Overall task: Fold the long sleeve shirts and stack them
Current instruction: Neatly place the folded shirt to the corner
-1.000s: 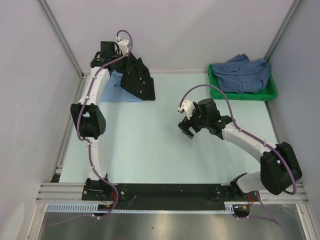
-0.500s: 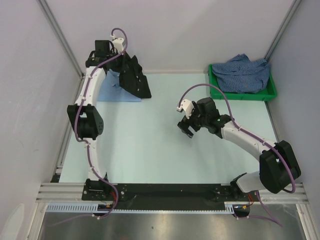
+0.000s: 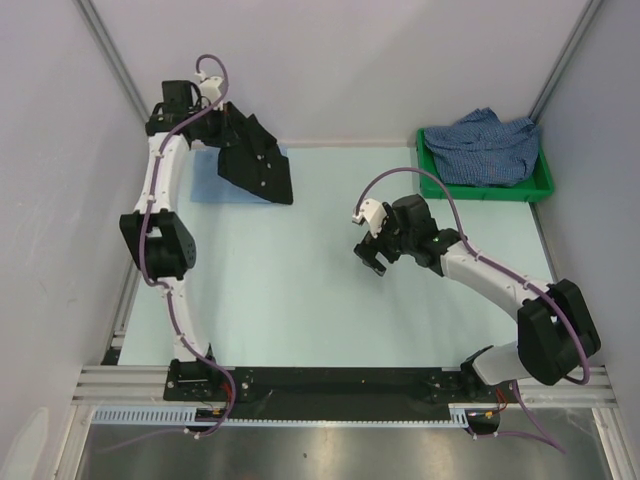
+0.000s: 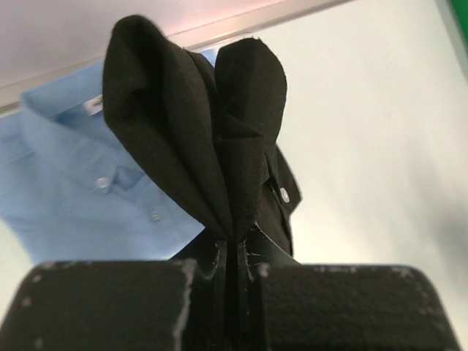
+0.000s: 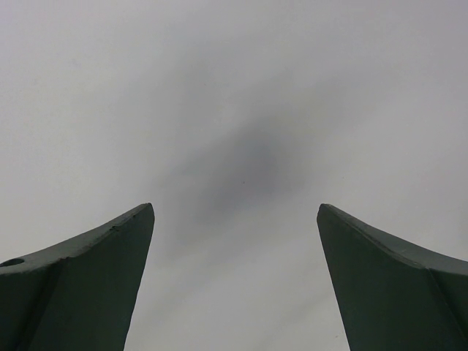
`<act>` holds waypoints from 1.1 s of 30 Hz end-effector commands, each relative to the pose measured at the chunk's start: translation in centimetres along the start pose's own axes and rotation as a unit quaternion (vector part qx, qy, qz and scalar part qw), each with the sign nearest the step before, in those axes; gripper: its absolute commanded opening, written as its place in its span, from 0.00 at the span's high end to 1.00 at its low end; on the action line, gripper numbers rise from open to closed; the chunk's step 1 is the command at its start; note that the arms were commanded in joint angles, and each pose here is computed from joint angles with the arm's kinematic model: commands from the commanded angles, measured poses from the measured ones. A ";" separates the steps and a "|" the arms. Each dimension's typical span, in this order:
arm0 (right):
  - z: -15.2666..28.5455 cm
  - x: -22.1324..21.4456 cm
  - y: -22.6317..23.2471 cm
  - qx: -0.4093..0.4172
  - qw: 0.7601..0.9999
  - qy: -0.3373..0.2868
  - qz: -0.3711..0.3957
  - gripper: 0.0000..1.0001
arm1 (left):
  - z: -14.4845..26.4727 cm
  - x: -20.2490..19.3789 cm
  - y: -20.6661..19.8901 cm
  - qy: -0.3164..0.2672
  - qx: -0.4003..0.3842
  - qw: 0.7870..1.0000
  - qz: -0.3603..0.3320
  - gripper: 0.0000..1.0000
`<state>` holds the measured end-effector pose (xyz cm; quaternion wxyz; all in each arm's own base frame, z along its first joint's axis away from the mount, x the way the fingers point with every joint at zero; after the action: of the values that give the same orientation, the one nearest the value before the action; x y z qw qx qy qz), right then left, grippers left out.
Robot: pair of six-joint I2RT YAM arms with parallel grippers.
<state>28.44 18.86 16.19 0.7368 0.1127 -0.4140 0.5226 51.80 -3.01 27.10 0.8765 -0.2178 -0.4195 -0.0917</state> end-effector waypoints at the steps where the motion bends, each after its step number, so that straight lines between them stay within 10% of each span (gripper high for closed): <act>1: -0.1 1.9 -1.0 -0.012 1.000 -0.018 0.019 0.00 | 0.8 2.6 1.7 -0.056 -0.003 0.998 -0.032 1.00; 33: -1.5 2.1 -1.4 -0.005 1.000 0.001 0.022 0.00 | -4.4 0.4 13.2 -0.106 -0.030 0.985 -0.131 0.84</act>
<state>29.59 20.02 15.59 0.7371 0.1078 -0.3970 0.5361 58.18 5.81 19.06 0.8302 -0.2158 -0.4854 -0.1693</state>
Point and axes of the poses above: each gripper's point midway between its finger pads, its own z axis back along the fingers, its own y axis along the line the jaws close on, x = y × z, the point moved 6 cm from there along z, back along the fingers, and after that the axes turned 7 degrees about z, right-handed, at the moved point
